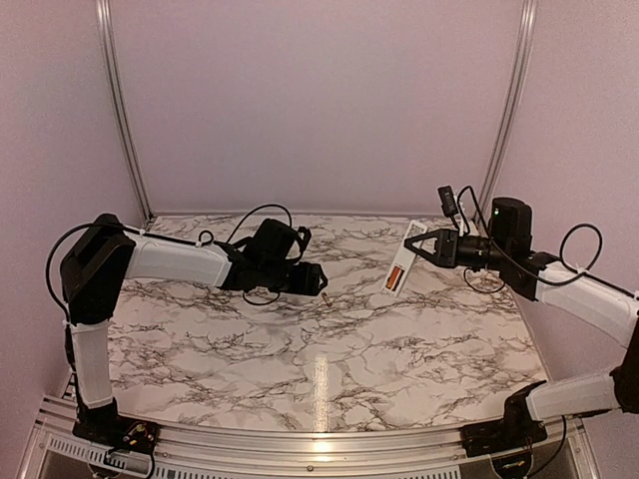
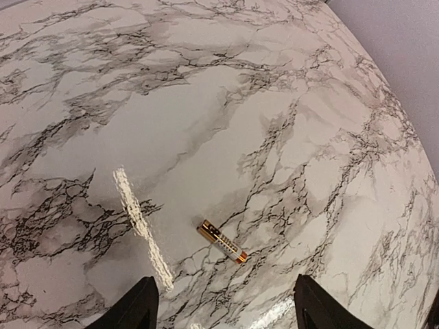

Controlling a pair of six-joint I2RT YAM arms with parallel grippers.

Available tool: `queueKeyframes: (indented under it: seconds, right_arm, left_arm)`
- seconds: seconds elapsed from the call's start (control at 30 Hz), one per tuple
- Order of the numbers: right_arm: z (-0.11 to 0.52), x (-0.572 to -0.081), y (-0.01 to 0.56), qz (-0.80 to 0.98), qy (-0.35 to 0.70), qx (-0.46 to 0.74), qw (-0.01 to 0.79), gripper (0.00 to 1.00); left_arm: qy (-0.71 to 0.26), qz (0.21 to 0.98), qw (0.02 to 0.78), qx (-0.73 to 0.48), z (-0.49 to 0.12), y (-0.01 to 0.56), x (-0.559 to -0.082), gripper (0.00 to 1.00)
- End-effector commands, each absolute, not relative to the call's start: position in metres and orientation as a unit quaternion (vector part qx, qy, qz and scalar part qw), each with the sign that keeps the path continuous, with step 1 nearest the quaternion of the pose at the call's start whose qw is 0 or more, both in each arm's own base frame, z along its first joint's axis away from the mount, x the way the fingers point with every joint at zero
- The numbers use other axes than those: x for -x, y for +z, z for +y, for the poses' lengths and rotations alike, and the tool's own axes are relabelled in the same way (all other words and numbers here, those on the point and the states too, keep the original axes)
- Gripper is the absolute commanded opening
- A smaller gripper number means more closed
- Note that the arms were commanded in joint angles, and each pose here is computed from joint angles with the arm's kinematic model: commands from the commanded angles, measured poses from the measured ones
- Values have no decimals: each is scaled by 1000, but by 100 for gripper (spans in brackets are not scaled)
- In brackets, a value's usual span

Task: Load the batteries into the remote control
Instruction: Pick up the battery from the center of the board.

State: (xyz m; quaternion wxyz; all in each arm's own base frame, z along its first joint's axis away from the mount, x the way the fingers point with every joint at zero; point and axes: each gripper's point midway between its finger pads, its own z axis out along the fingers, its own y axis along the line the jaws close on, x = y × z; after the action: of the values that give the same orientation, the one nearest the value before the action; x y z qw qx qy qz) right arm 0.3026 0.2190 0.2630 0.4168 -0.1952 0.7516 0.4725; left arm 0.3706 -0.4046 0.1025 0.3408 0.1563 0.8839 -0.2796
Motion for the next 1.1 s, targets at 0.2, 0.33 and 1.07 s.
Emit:
queueKeyframes:
  seconds: [0.2, 0.33, 1.07]
  right_arm:
    - [220, -307, 260, 750, 486, 190, 408, 0]
    - [219, -308, 258, 752, 482, 189, 407, 0]
    - [220, -309, 254, 755, 484, 190, 399, 0]
  left_arm:
    - [-215, 914, 318, -130, -408, 64, -384, 62]
    - [-205, 917, 314, -135, -415, 54, -385, 52]
    - [-76, 941, 286, -165, -422, 5, -381, 33]
